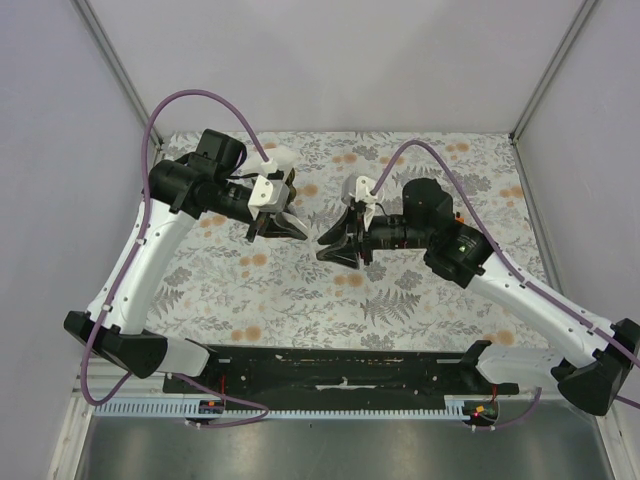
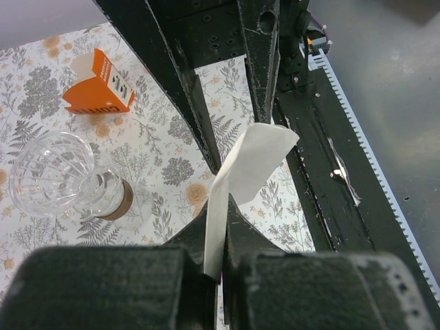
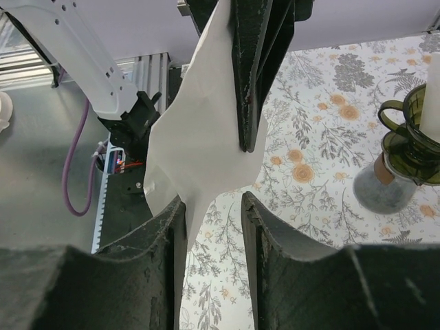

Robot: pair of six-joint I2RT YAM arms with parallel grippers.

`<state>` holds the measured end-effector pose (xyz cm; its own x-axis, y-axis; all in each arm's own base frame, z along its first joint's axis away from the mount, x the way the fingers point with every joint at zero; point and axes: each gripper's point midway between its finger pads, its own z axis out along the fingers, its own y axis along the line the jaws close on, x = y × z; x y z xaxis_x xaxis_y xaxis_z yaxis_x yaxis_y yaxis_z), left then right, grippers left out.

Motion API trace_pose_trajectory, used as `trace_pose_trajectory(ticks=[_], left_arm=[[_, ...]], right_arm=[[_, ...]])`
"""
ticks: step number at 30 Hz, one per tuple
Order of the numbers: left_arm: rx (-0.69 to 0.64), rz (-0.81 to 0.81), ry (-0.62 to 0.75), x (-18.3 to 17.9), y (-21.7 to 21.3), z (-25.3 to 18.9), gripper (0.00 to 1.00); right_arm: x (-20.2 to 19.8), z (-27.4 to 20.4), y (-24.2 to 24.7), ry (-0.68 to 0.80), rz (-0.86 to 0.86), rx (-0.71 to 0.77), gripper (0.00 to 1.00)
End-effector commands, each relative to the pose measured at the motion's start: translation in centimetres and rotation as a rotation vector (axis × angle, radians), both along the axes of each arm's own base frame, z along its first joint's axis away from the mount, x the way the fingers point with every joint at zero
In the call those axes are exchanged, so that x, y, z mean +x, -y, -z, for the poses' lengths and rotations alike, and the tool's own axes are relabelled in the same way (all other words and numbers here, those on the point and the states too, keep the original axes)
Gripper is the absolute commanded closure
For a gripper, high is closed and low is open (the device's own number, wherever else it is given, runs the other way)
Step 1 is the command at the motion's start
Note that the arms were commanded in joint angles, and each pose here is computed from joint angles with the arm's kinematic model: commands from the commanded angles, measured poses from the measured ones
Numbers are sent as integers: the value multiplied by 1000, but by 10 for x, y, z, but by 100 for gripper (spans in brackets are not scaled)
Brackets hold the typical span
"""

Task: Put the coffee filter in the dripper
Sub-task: Place the coffee filter in the coffee dripper.

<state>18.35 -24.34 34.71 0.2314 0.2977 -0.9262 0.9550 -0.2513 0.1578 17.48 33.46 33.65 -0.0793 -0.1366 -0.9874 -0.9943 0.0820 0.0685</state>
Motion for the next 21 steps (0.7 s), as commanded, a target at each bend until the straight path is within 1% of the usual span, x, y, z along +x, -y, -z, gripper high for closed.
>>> trace_pose_trajectory(ticks=[1,8,12,13,17,20,21], left_arm=[[47,-14,-133,-18,-7,0,98],[73,-73,-156,-7,-6,4,98],[84,-105,-162,-2,-6,5,98],[87,-110,-162,-1,-5,6,98],[97,-134,-167,4,-6,8,98],[97,-144,-168,5,-5,7,98],[100,-153,-167,7,-6,7,98]], right_arm=[[5,-21,0,71,84,75,57],[16,-20,-2,65,182,91,58],[19,-17,-3,19,203,90,62],[18,-16,-4,14,200,88,64],[13,-17,-5,14,169,90,90],[7,-16,-7,12,134,86,100],[6,-14,-7,12,124,79,100]])
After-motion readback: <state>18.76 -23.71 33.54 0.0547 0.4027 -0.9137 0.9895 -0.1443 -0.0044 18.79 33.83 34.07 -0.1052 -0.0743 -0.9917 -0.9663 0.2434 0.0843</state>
